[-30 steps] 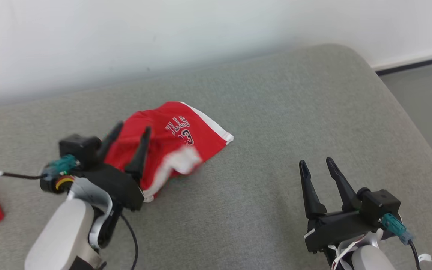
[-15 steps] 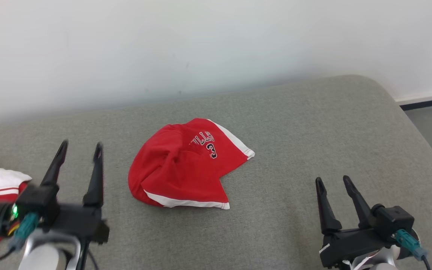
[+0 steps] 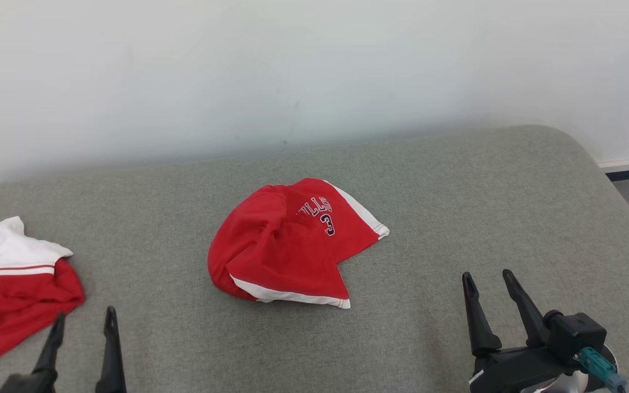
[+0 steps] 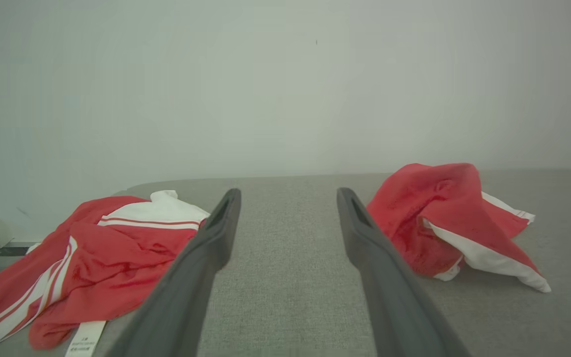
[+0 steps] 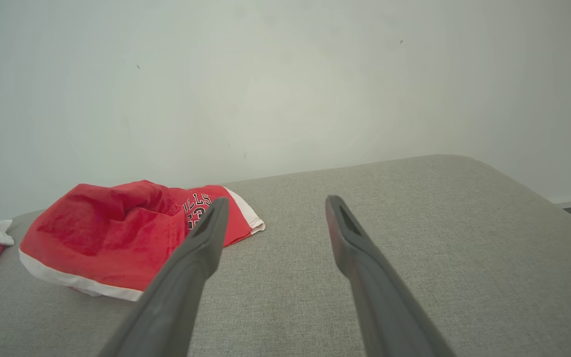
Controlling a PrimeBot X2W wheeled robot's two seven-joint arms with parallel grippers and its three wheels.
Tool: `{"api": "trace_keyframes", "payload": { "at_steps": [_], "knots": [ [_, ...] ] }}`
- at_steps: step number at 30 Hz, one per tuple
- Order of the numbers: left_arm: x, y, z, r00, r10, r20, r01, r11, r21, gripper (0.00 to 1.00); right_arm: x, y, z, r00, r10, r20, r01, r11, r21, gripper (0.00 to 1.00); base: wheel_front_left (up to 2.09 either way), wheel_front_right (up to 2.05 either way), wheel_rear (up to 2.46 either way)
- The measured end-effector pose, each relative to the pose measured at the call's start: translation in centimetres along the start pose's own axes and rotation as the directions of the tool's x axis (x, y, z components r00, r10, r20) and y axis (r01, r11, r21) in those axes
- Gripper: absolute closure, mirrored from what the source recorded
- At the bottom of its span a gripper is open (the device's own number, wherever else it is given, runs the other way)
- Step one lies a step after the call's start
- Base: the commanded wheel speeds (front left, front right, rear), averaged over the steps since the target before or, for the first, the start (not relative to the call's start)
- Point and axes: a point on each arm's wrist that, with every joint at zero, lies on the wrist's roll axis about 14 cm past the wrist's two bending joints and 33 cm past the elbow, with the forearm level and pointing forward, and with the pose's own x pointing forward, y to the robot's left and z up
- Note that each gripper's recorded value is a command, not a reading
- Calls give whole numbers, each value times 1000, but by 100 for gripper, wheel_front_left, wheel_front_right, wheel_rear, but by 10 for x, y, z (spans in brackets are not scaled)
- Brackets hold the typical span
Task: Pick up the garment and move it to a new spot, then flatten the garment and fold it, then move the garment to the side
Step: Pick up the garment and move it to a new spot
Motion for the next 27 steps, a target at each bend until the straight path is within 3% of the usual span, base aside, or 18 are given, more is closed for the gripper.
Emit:
{"api": "trace_keyframes", "payload": {
  "at_steps": [10, 27],
  "knots": [
    [-29, 7, -18, 996, 42, -73, -40, 999, 31, 0, -2, 14, -3, 999, 43, -26, -43, 999, -11, 0, 0, 0, 0],
    [-28, 32, 11, 989, 131, 63, -131, 991, -2, 0, -5, 13, -4, 999, 39, -34, -39, 999, -11, 0, 0, 0, 0]
  ]
}}
